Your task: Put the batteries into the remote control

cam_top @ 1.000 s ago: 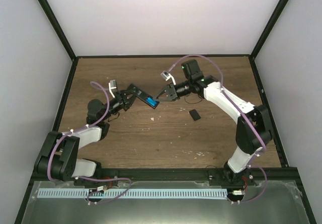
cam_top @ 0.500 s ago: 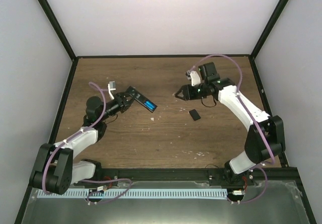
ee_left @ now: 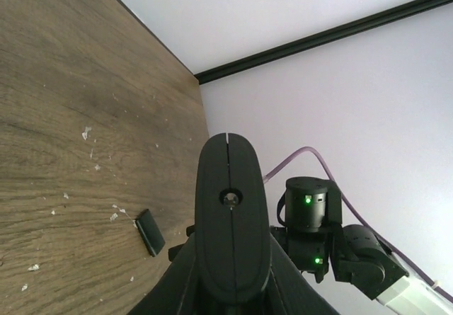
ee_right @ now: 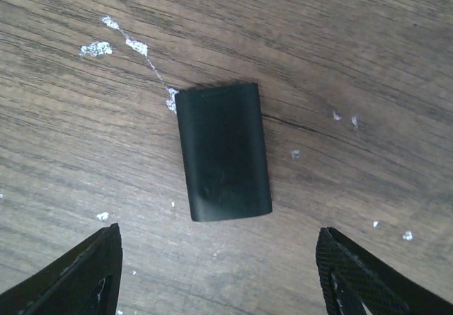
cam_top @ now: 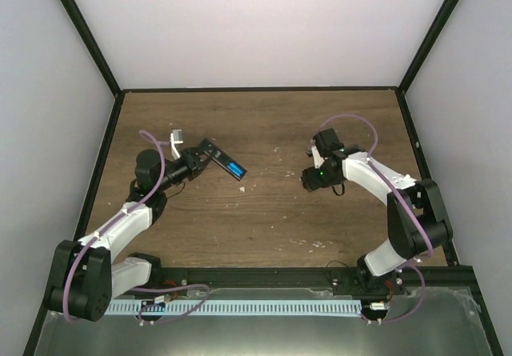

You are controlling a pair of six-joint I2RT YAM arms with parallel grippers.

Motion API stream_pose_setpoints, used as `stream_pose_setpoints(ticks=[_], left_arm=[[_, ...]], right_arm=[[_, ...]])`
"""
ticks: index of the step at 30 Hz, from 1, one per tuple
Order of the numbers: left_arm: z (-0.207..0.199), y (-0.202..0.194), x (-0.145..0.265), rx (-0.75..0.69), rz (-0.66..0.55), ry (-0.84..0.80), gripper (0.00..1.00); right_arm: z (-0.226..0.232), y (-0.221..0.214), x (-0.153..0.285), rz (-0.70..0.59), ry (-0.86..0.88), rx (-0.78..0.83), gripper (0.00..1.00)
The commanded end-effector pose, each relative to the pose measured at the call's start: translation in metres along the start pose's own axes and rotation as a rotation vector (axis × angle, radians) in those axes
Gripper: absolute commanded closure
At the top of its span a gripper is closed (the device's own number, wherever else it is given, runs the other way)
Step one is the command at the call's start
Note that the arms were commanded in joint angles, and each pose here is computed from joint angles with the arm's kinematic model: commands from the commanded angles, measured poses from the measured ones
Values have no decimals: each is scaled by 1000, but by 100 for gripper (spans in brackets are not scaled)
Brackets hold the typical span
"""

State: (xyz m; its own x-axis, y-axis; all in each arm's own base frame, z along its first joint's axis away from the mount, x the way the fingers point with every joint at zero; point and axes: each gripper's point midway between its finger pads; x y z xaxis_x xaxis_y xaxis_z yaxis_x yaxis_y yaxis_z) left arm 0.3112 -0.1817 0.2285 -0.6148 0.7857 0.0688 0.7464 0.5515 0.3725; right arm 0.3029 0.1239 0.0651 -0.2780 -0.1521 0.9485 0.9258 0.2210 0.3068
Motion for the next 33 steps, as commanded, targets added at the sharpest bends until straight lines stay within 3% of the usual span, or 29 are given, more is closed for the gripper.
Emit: stream_pose_setpoints(ticks=[1,18,33], left_arm=[[-7,7,1,-25,-17,-18,100],[-3,13,8,-17,-40,-9,100],[3,19,14,-14,-62,0,100]], right_arm=[[-2,8,-13,-24,-13,53,32],[-2,-3,-47,47,11,96,33],[-5,-15,-59,120,1,104,54]])
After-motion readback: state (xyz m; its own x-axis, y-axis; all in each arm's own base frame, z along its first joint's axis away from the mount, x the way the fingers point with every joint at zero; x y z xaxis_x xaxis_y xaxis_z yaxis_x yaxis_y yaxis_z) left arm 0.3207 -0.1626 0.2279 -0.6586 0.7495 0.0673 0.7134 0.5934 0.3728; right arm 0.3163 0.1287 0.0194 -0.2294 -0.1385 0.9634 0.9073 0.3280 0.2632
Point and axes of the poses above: each gripper's point midway between its finger pads, its own x axis back along the fingers, its own z axis along the line the jaws close on, y = z × x, and after that the axes turned 3 degrees about -x, right-handed
